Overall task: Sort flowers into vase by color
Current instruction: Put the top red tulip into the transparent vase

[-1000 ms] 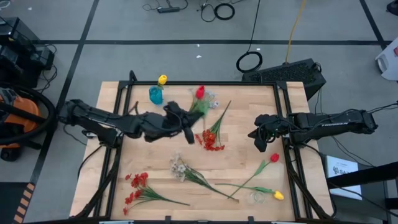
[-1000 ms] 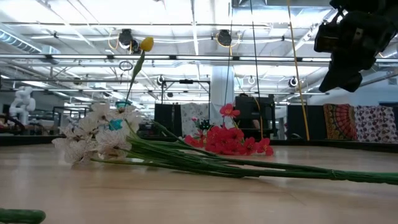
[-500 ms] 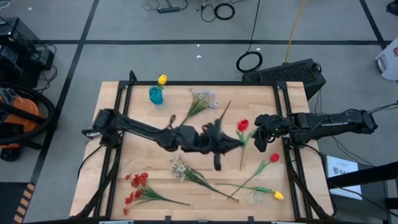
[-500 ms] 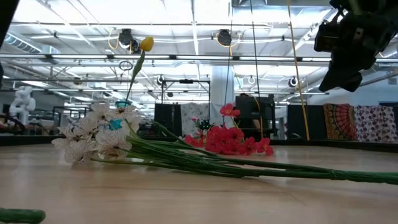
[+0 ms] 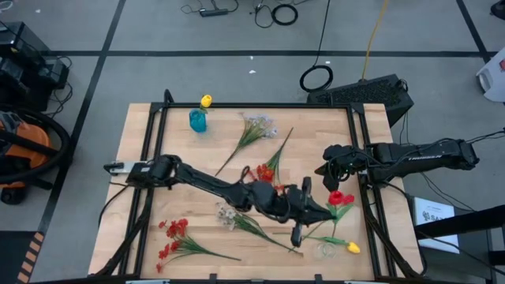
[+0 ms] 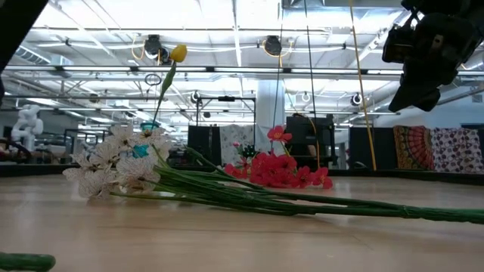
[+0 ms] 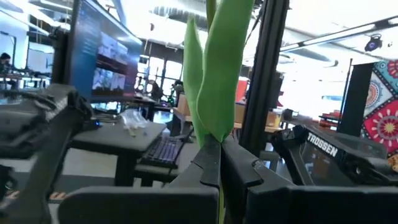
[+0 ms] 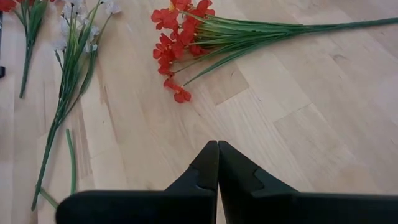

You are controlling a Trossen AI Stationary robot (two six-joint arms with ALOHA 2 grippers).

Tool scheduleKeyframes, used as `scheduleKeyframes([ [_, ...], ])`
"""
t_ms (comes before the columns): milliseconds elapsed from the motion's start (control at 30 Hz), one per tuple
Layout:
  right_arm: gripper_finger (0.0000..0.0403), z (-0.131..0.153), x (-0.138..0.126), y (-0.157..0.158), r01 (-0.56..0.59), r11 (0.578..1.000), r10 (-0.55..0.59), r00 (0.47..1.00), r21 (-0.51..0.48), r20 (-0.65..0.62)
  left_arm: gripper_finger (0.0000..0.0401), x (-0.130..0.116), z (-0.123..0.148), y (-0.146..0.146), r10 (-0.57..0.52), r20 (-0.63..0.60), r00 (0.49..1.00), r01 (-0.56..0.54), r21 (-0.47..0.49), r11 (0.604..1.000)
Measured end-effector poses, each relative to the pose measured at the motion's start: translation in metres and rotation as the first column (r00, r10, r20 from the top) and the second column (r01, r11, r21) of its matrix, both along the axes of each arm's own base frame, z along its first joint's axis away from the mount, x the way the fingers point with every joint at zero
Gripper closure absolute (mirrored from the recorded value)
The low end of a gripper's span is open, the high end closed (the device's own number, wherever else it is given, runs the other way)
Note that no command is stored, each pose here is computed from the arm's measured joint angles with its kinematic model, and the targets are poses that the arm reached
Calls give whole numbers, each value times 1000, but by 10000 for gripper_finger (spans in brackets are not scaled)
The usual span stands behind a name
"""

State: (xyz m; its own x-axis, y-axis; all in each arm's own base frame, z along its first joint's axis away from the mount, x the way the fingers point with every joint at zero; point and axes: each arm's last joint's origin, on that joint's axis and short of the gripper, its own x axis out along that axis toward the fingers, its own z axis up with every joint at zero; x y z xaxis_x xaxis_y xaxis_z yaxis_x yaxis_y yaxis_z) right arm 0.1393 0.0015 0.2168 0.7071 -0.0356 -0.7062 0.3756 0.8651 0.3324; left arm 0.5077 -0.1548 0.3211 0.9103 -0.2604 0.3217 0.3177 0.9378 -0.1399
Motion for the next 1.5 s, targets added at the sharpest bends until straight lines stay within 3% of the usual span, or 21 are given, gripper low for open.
scheduleKeyframes([
  [667, 403, -2, -3, 0, 29, 999, -28, 999, 32, -36, 397, 7, -27, -9, 18, -196, 981, -8, 48, 999],
  [1067, 403, -2, -3, 0, 29, 999, -28, 999, 31, -35, 306, 8, -32, -8, 35, -242, 970, -21, 61, 998],
  [1167, 403, -2, -3, 0, 27, 999, -26, 999, 30, -35, 287, 8, -32, -8, 22, -251, 968, -17, 24, 1000],
  [1400, 403, -3, -3, 0, 14, 1000, -14, 999, 17, -38, 267, 7, -33, -10, -42, -261, 964, 48, 16, 999],
  [1500, 403, -3, -3, 0, 13, 1000, -13, 999, 16, -40, 266, 7, -38, -10, -44, -329, 943, 58, 35, 998],
])
